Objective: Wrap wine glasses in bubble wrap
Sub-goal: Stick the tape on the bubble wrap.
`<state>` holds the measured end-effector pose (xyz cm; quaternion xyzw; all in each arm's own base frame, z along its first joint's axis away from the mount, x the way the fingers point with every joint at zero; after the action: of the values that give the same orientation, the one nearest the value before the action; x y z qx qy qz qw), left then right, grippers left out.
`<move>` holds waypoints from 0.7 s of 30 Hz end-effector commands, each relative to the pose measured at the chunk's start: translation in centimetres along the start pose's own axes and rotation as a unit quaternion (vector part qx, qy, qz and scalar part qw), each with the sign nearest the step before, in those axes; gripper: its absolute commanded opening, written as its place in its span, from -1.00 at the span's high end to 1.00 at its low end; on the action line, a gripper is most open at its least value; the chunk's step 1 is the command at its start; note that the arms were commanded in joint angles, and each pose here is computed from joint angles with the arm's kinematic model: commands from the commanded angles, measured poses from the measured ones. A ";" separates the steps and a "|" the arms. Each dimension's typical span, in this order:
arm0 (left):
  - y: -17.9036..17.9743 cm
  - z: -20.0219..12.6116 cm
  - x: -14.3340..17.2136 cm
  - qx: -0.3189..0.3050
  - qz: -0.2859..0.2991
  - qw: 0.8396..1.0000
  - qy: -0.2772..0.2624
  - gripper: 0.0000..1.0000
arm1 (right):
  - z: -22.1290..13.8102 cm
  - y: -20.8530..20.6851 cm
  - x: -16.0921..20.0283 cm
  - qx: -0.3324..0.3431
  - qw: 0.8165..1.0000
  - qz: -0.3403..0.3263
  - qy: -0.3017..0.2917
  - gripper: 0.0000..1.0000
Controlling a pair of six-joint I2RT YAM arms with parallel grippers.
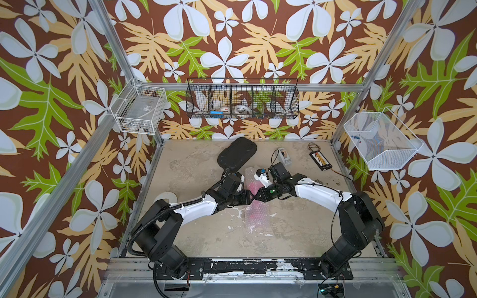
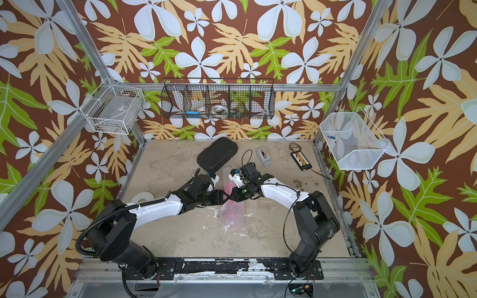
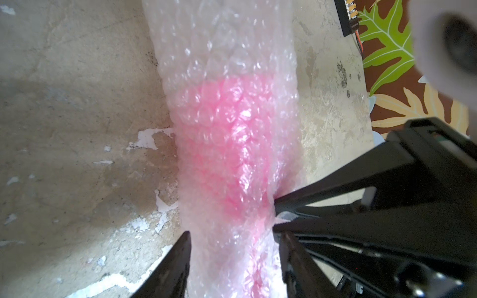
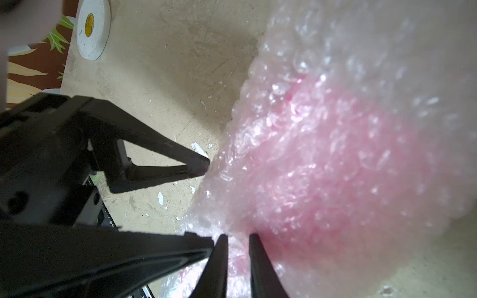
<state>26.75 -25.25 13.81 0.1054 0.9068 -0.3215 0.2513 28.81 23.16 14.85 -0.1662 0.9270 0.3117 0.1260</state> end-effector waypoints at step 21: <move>-0.4 0.1 0.2 0.028 0.000 1.000 -0.001 0.35 | 0.5 -0.1 -0.6 0.003 1.000 0.002 -0.001 0.62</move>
<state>26.32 -25.30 13.50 0.1115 0.9039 -0.3334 0.2436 29.26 23.51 14.51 -0.1665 0.9266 0.3136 0.1237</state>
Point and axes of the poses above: each gripper's point midway between its finger pads, its own z axis out along the fingers, its own y axis along the line the jaws close on, x = y × z, the point moved 7 cm from there along -z, back along the fingers, and after that the axes turned 9 degrees about z, right-handed, at the moved point
